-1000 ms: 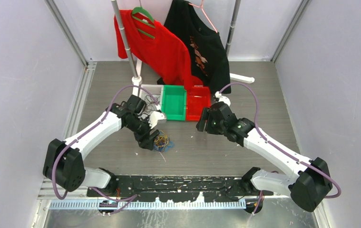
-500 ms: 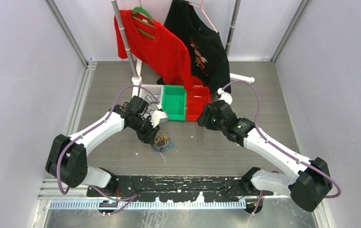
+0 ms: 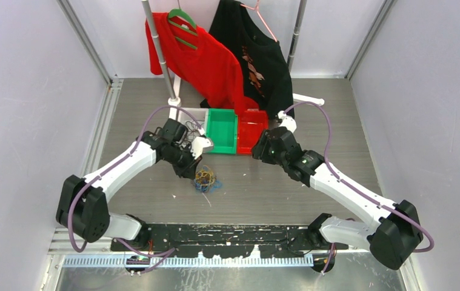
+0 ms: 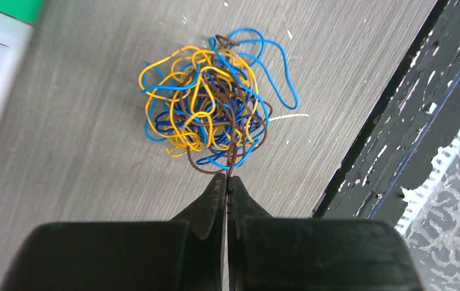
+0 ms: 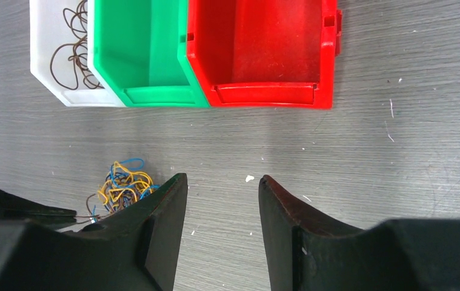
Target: Untangle the cables
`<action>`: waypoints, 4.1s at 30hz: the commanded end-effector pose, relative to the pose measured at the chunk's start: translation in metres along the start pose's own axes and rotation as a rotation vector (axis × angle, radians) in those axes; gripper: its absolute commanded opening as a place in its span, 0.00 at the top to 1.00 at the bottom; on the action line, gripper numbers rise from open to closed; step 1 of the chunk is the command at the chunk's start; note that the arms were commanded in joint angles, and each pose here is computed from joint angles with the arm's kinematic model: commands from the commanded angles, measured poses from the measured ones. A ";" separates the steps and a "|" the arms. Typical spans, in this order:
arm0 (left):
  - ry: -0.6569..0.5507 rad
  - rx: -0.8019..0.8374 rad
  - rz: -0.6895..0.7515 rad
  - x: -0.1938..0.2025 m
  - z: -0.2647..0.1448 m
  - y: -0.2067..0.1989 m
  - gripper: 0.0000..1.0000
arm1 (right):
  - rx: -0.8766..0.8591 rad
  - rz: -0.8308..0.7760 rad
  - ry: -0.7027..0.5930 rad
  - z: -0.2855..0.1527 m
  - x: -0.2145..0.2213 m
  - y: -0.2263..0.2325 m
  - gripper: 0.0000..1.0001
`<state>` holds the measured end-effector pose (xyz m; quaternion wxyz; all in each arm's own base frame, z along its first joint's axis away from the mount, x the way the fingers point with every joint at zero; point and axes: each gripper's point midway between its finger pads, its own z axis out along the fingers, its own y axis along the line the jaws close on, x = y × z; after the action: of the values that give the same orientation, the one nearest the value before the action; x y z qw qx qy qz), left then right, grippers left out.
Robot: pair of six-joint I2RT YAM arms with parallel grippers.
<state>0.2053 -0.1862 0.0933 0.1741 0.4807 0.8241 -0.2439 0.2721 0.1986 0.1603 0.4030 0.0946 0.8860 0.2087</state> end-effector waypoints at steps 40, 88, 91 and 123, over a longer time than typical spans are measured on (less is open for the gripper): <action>-0.308 -0.074 -0.024 -0.106 -0.152 -0.058 1.00 | -0.807 -0.344 -0.173 -0.058 0.035 0.226 0.16; -0.285 -0.033 0.021 -0.091 -0.157 -0.073 1.00 | -0.590 -0.331 -0.387 -0.036 0.022 0.199 0.87; -0.269 -0.101 0.046 -0.087 -0.157 -0.061 1.00 | -0.595 -0.371 -0.355 -0.043 0.027 0.193 0.88; -0.280 -0.004 0.277 -0.075 -0.150 -0.077 0.24 | -0.886 -0.471 -0.020 -0.102 0.058 0.246 0.99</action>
<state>0.1597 -0.1909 0.2490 0.2694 0.5148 0.7528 -0.3094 0.1620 0.4005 0.2600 0.4454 -0.2834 0.7289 0.4359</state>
